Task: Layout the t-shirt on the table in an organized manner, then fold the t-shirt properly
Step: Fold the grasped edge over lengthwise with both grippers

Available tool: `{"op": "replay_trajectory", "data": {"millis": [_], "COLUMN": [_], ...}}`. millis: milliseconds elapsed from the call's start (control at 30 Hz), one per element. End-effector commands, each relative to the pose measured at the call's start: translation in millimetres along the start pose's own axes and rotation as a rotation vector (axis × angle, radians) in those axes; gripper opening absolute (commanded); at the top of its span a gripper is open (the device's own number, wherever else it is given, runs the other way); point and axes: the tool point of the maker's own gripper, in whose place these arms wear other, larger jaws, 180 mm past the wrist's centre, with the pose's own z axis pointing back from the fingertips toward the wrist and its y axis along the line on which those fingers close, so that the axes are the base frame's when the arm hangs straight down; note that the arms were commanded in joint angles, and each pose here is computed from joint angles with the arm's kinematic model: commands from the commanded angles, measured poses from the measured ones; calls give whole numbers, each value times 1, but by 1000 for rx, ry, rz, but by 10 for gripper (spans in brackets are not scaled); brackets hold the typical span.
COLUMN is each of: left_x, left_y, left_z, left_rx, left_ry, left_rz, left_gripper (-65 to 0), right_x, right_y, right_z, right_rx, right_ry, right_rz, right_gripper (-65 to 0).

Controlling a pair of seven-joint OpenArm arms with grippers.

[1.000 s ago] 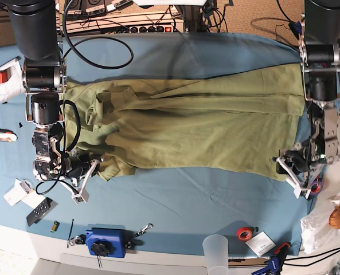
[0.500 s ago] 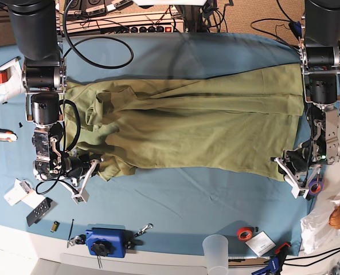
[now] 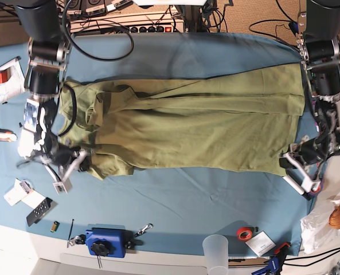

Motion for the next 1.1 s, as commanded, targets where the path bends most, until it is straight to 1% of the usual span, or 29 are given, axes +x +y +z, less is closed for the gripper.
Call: {"op": "replay_trajectory", "data": {"millis": [0,167,267,367,533,600,767,967,1067], "left_x": [26,23,18,12,-8,-14,-26,-32,-33], "left_y": [1,2,3,9,16,16,17,4,2], "left_z": [14,36,48,59,70,71,72,75,76], "left_rx": [-22,-147,-204,-225,-243,-252,-257,-332,-349], "left_ry": [-79,-160,-197,-217,-183,-177,-166,-125,-127], "left_rz": [-1,82,115,134,163,177,197,212,221], "left_gripper": [-650,-650,-650,-650,-650,-650,-650,-650,-650], "right_x": [26,27,20,13,2,-6,-20,-27,-32], "right_y": [-9,-10,-9,-2,4,5,17,31,34], "right_z": [16,46,59,66,78,82,91,103,106], "right_rx": [-18,-42,-55,-44,-27,-31,-29,-33,-39], "right_ry": [-94,-194,-198,-204,-225,-207,-189,-174,-164], "right_rz": [8,-5,6,5,-16,-14,23,76,78], "right_gripper": [-650,-650,-650,-650,-650,-650,-650,-650,-650]}}
